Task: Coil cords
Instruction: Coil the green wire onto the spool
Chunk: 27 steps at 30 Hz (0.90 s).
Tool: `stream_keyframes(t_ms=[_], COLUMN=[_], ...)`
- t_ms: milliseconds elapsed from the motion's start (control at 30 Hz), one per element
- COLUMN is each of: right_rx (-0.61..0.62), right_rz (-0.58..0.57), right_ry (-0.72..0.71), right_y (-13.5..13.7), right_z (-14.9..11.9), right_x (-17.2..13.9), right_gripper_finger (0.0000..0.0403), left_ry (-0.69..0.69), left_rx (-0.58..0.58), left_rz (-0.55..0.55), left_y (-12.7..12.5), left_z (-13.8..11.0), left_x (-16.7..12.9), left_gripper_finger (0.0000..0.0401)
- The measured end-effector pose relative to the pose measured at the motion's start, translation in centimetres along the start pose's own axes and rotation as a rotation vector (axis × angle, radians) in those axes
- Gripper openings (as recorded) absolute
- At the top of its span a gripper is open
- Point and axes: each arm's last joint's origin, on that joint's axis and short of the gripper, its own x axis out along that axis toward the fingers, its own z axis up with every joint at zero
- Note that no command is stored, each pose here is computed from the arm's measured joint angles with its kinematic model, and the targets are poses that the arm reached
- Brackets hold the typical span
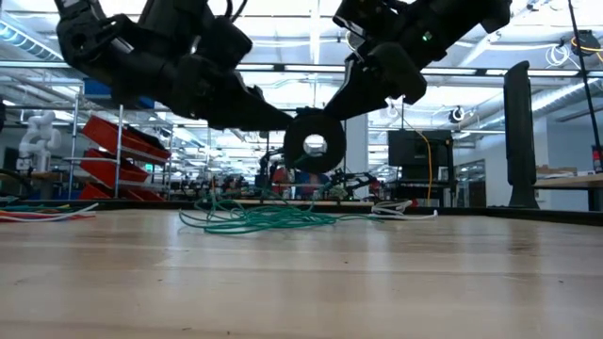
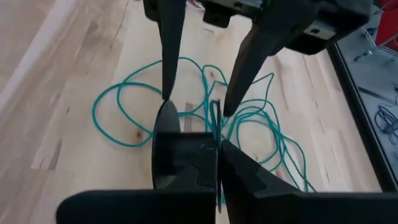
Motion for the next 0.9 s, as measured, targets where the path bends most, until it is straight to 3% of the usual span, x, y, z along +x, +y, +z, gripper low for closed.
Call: stream_keyframes(t_ms=[433,567,767,900], right_rx=[-0.039,-0.036,-0.028,-0.02], right_rz=[0.022,0.017,0.002,0.004], right_ry=[-0.025,-0.032,-0.04,-0.039], right_y=[1.0,0.8,0.4,0.2], right_z=[0.4,0.5,0.8,0.9], right_x=[-0.5,-0.8,-1.6,-1.9], right_gripper_finger=[0.0,0.0,0.0,0.0], left_ry=[-0.008,-0.003,-0.007,-0.022], left_rx=[0.006,0.028,0.088,0.096], left_rz=[0.038,0.035,0.023,0.023], left_y=[0.3,0.3,0.0,-0.1], left_z=[0.5,0.4,0.5,0.7], left_x=[0.8,0.8,0.9,0.9], left_gripper_finger=[0.0185,0.0141,0.002,0.0013])
